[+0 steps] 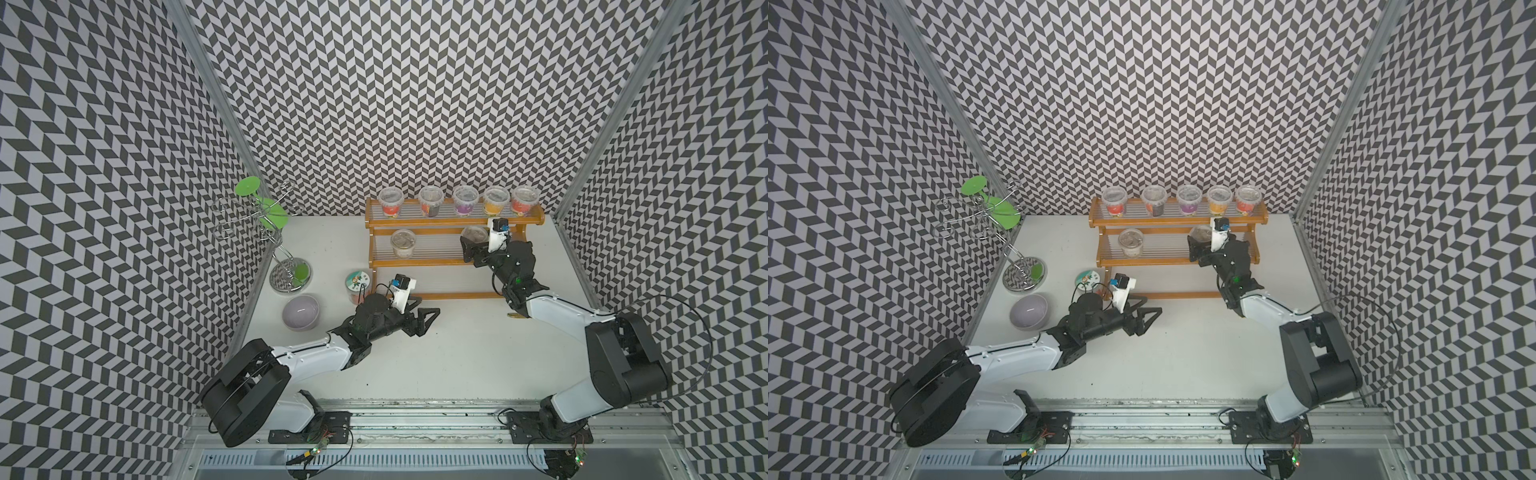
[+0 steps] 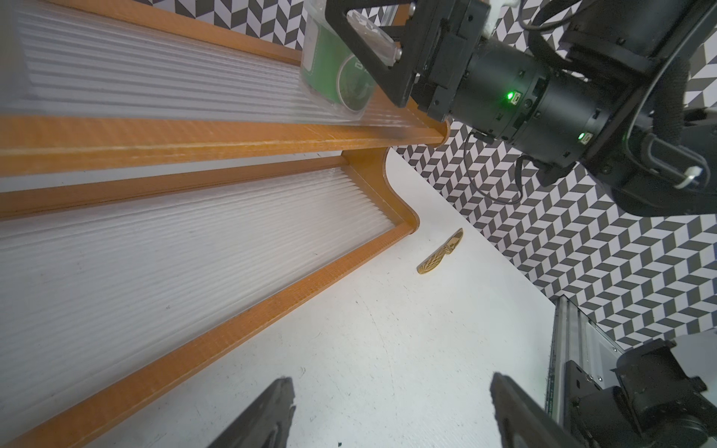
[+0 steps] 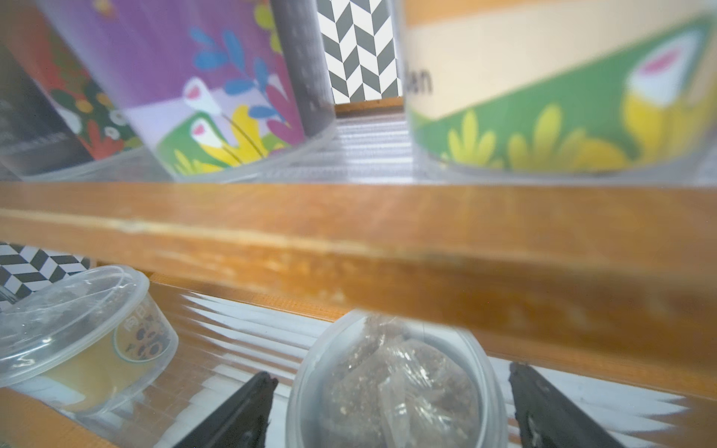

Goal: Place the seed container on the shelf
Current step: Place the seed jar on the shelf.

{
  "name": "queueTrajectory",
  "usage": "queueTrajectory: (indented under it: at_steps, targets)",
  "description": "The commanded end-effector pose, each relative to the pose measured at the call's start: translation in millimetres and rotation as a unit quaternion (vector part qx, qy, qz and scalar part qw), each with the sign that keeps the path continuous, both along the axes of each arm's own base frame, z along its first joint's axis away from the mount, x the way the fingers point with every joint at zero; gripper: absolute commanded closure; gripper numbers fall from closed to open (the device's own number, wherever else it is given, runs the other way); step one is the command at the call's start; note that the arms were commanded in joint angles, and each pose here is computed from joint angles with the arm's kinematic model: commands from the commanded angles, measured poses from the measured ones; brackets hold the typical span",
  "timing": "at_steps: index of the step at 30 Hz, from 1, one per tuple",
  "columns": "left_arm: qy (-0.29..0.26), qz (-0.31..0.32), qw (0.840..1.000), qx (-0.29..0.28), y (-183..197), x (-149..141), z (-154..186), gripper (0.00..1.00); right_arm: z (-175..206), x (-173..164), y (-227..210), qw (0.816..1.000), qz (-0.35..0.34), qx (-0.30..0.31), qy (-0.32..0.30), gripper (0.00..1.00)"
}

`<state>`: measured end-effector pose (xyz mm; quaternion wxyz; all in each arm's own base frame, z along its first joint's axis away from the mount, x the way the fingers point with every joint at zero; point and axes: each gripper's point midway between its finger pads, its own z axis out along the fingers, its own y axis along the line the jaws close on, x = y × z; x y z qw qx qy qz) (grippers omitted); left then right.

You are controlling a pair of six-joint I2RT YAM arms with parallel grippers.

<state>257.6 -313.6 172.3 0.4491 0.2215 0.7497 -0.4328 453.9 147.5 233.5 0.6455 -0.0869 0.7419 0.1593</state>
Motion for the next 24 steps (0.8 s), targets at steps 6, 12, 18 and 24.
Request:
queueTrajectory:
  at_steps: [6, 12, 18, 24]
  targets:
    - [-0.009, 0.014, 1.0, -0.004, 9.7, -0.9, 8.3, 0.17, 5.1, -26.5, -0.8, 1.0, 0.025, -0.007, -0.009, 0.04]
    - [-0.01, 0.025, 1.0, 0.001, 18.0, 0.1, 8.7, 0.16, -9.6, -43.6, -0.8, 0.998, 0.043, -0.034, 0.011, 0.04]
    - [-0.015, 0.047, 0.999, 0.003, 30.9, 2.4, 10.8, 0.16, -17.7, -64.0, -10.6, 0.999, 0.032, -0.037, 0.006, 0.03]
    - [-0.012, 0.068, 0.998, 0.01, 46.1, 8.4, 8.8, 0.16, -26.0, -82.9, -8.5, 0.998, 0.053, -0.028, 0.01, 0.03]
